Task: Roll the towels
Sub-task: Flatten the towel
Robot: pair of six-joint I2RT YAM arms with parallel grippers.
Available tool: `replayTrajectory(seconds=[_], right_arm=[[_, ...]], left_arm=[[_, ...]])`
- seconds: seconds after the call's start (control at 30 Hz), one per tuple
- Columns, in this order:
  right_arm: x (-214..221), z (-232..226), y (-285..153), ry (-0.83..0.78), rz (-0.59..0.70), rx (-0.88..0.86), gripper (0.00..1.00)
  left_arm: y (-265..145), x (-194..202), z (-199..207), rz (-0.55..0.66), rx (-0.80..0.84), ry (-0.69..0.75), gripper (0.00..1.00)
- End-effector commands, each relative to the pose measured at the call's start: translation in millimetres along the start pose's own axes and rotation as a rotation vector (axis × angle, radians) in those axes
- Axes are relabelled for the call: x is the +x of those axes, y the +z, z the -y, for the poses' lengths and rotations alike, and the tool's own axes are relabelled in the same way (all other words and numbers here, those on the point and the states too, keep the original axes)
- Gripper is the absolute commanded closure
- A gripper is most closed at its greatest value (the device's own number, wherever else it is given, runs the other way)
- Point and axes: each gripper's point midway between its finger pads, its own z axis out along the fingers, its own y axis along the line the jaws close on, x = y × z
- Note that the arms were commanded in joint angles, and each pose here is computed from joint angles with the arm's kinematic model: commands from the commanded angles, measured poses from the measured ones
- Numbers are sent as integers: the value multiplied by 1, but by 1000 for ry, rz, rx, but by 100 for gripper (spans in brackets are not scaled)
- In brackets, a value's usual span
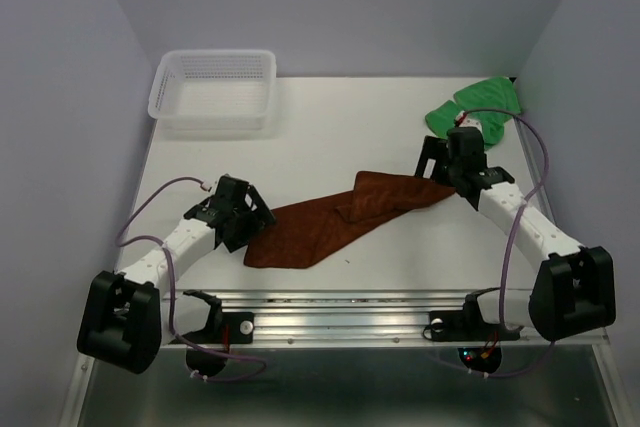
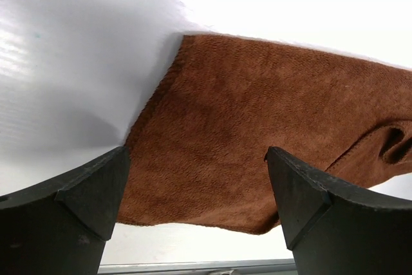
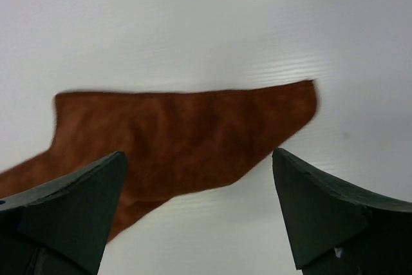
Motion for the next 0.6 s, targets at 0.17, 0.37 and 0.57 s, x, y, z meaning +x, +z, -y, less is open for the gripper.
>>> replayTrajectory(seconds=[0.17, 0.37, 0.57], right_arm=[[79, -79, -11, -75, -191, -377, 0], [77, -87, 22, -70, -190, -352, 0], [86, -79, 60, -87, -232, -248, 0]], left_arm=[[13, -8, 28, 0, 14, 57, 1], [35, -5, 41, -58, 20, 81, 2], [55, -16, 50, -58, -12, 98, 2]])
